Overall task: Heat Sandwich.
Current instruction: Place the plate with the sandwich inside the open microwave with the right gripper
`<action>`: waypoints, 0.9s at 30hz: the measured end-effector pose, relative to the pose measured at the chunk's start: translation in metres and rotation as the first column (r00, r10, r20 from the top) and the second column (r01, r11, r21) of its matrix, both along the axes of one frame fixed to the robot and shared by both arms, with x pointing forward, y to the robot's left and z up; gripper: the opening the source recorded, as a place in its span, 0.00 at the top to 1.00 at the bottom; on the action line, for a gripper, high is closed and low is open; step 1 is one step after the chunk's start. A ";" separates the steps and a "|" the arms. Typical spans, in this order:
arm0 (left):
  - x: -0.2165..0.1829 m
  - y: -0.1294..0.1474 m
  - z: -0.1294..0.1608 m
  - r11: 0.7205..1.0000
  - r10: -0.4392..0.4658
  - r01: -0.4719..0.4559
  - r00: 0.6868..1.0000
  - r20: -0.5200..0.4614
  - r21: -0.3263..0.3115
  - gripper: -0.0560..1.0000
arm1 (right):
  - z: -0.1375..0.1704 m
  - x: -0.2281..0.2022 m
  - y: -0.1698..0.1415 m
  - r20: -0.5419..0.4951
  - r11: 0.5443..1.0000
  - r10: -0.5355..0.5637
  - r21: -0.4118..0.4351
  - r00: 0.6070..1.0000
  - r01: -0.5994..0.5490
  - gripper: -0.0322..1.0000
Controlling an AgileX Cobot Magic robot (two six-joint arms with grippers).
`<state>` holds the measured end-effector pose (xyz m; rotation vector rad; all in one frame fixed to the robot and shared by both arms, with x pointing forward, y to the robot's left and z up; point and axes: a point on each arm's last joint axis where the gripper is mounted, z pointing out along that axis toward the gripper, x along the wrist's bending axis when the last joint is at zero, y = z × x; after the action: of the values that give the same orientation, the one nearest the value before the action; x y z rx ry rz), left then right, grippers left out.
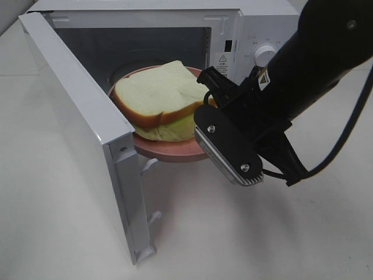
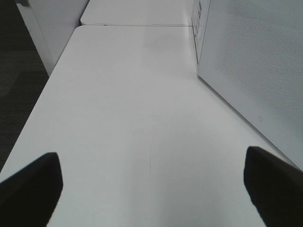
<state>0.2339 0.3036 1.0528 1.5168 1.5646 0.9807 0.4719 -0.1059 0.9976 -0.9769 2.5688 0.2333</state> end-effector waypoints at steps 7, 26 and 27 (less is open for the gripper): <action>0.000 0.000 0.000 1.000 0.000 0.000 1.000 0.000 0.000 0.03 | -0.001 0.014 0.014 -0.012 1.000 0.006 0.021 1.000 -0.006 0.93; 0.000 0.000 0.000 1.000 0.000 0.000 1.000 0.000 0.000 0.03 | -0.016 0.055 0.047 -0.010 1.000 0.014 0.020 1.000 -0.014 0.93; 0.000 0.000 0.000 1.000 0.000 0.000 1.000 0.000 0.000 0.03 | -0.017 0.056 0.048 -0.011 1.000 0.014 0.019 1.000 -0.014 0.93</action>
<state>0.2339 0.3036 1.0528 1.5168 1.5646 0.9807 0.5279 -0.0578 0.9803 -0.9897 2.5662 0.2670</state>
